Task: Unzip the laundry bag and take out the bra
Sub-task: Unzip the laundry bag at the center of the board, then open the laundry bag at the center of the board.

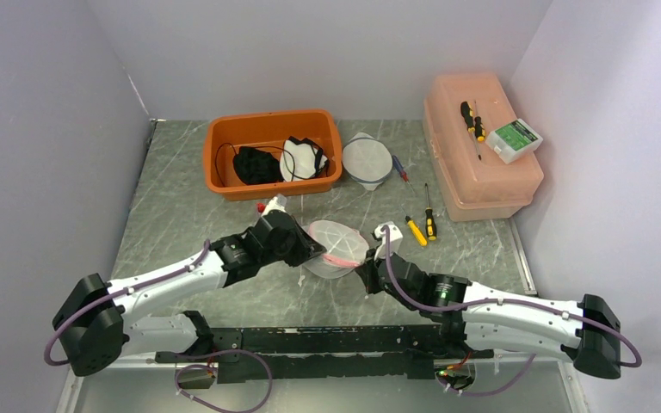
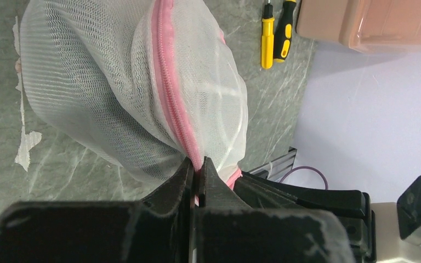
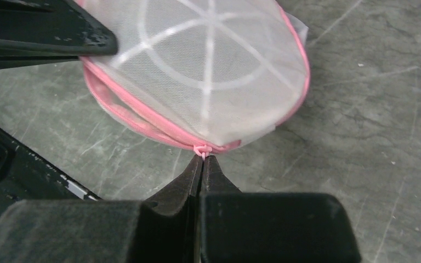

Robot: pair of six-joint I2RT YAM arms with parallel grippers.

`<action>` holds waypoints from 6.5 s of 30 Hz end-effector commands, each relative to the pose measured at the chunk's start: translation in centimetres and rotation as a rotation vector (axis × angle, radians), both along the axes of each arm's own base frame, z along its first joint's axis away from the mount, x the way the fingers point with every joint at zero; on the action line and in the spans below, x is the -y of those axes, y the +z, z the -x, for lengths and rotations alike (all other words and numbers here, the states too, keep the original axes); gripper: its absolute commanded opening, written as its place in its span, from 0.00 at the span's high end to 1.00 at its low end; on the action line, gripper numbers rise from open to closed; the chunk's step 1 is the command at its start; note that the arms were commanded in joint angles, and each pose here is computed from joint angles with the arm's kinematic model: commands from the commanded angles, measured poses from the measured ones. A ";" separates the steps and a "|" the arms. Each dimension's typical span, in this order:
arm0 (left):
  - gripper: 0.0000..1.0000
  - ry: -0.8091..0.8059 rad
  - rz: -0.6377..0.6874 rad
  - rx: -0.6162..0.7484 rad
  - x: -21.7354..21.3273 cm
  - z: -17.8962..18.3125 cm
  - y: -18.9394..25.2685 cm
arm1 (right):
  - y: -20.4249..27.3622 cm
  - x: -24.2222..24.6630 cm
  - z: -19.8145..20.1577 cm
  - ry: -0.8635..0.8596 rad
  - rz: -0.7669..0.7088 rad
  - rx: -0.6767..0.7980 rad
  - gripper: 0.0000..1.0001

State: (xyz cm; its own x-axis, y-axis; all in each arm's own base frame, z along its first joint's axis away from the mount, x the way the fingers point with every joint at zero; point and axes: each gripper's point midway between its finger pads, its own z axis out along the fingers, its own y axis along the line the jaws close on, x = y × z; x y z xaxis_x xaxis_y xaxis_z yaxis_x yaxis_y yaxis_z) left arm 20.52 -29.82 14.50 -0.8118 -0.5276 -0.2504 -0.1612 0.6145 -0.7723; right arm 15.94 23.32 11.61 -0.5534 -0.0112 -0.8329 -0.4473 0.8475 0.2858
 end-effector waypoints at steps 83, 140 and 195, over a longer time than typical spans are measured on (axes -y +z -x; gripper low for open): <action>0.24 -0.109 -0.257 0.369 -9.6 1.3 0.9 | 2.2 -9.4 -8.7 0.081 0.336 -0.057 0.39; 0.30 -0.343 -0.314 0.236 -1.4 -3.8 -0.8 | 10.5 -2.9 -2.4 0.145 -0.054 0.268 1.00; 0.97 0.242 0.065 0.487 -9.1 -2.6 6.1 | 24.0 2.3 -7.1 -0.214 -0.208 0.534 1.00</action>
State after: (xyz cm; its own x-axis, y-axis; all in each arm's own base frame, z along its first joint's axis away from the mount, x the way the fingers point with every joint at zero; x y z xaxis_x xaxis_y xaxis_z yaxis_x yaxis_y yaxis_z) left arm 22.96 -20.41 20.62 -0.4839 -0.6616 -0.5729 0.1002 0.6084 -0.7873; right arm 22.90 23.25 37.94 -0.0366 0.2386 -0.9704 -0.4716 0.8520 0.2273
